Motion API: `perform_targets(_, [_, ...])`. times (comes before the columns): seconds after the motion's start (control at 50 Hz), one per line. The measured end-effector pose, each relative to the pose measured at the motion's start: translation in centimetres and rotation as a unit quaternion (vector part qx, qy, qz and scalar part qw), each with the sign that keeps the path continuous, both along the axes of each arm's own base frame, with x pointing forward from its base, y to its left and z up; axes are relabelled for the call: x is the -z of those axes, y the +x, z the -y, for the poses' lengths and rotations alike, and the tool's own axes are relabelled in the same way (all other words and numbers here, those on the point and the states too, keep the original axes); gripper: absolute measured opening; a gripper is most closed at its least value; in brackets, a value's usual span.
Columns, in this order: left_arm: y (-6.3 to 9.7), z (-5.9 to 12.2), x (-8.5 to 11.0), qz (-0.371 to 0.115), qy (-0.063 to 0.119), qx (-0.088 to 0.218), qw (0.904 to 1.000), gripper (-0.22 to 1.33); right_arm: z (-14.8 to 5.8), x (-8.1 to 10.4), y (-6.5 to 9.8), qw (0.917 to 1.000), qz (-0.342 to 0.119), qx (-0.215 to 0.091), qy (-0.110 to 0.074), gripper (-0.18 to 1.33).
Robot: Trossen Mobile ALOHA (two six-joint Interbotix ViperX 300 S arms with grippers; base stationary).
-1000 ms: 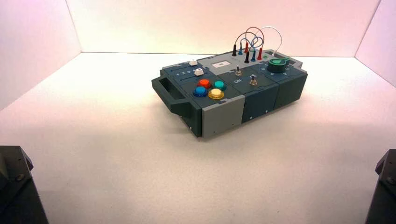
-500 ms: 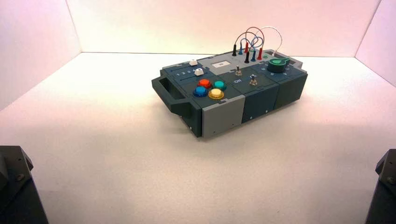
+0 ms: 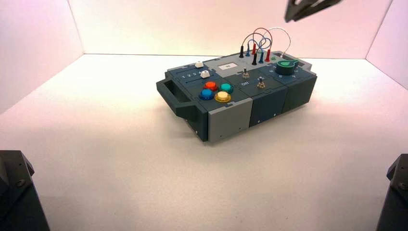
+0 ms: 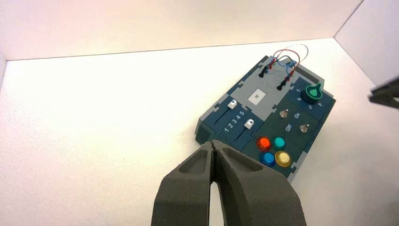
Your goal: Pull the blue wire.
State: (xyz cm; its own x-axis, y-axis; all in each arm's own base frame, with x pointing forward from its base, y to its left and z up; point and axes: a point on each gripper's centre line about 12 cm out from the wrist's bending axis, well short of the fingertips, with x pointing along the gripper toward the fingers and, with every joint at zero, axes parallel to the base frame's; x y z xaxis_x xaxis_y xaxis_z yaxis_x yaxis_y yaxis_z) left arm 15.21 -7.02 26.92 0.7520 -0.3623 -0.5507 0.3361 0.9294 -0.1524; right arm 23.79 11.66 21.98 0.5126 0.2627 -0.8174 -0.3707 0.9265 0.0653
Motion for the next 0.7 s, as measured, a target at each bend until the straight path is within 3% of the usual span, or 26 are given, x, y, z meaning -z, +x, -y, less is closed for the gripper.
perform_targets(0.16, [0.1,0.0,-0.2,0.002,-0.001,0.0,1.0,-0.17,-0.5,1.2,2.7,0.9995,-0.027,0.017,-0.008,0.73])
perform_targets(0.46, [0.3,0.1,-2.0,0.029,-0.008,0.002,0.9995,-0.17,1.1,5.4,6.8,0.9934,-0.087,0.07,-0.029,0.73])
perform_targets(0.7, [0.6,0.2,-2.7,0.045,-0.015,0.001,0.9989,-0.17,0.9,6.7,9.0,0.9917,-0.098,0.076,-0.034,0.73])
